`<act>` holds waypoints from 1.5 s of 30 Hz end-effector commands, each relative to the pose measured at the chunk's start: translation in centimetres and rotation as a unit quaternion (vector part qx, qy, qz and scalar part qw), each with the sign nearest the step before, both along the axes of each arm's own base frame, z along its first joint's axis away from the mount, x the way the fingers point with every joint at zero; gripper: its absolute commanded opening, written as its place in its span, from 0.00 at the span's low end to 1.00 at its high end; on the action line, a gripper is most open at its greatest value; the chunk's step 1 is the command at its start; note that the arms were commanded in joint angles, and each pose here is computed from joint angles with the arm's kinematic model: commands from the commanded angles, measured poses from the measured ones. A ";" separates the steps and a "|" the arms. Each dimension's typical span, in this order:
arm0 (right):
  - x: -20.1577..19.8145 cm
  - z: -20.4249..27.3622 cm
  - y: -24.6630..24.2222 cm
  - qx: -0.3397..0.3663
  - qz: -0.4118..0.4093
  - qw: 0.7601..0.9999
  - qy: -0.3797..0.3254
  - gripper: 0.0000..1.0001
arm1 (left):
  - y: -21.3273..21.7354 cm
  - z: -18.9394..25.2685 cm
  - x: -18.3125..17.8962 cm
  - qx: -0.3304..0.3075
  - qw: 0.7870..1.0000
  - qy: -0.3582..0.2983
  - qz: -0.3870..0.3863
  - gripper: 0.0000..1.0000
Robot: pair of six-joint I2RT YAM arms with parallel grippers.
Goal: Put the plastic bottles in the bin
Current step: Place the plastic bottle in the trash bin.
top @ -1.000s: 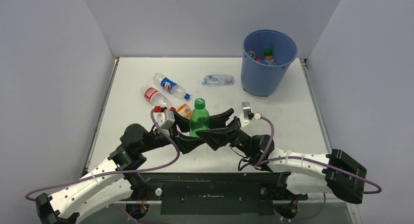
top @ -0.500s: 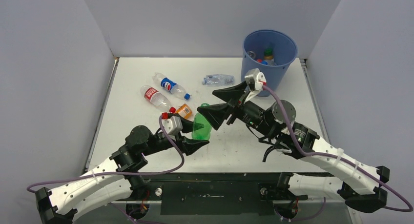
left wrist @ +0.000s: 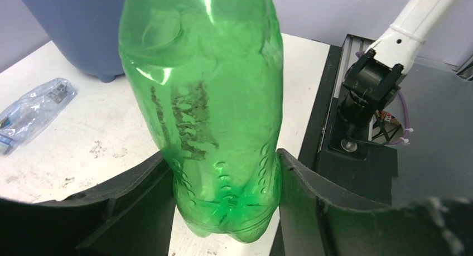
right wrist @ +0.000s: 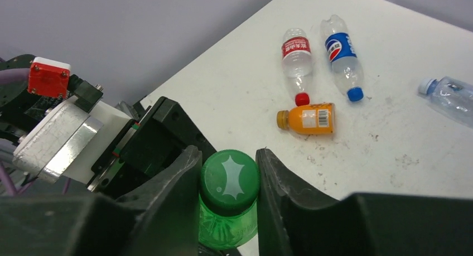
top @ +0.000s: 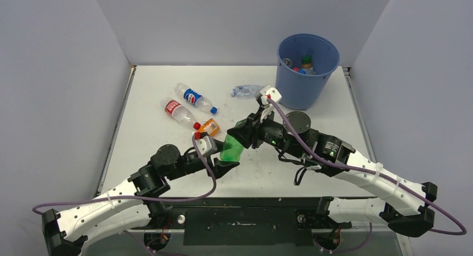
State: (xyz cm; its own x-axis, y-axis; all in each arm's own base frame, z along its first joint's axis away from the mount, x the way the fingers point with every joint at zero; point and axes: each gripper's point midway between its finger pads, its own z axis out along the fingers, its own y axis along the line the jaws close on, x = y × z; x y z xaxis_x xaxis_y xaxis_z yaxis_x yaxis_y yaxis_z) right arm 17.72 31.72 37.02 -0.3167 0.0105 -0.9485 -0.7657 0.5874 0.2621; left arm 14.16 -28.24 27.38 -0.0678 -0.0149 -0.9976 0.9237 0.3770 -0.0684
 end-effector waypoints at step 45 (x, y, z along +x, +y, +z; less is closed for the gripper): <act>-1.0 0.4 0.9 0.222 0.014 0.975 0.001 0.06 | 0.3 4.3 0.2 -0.059 0.998 -0.029 0.017 0.53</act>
State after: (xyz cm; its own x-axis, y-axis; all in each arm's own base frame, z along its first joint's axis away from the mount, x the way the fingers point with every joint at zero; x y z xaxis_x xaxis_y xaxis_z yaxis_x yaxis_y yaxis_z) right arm 16.14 32.84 34.77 -0.3665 0.3163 -0.8750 -0.7764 0.4143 0.4749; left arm 14.64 -27.93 28.61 -0.0578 -0.0612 -0.9965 0.9067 0.4145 -0.0780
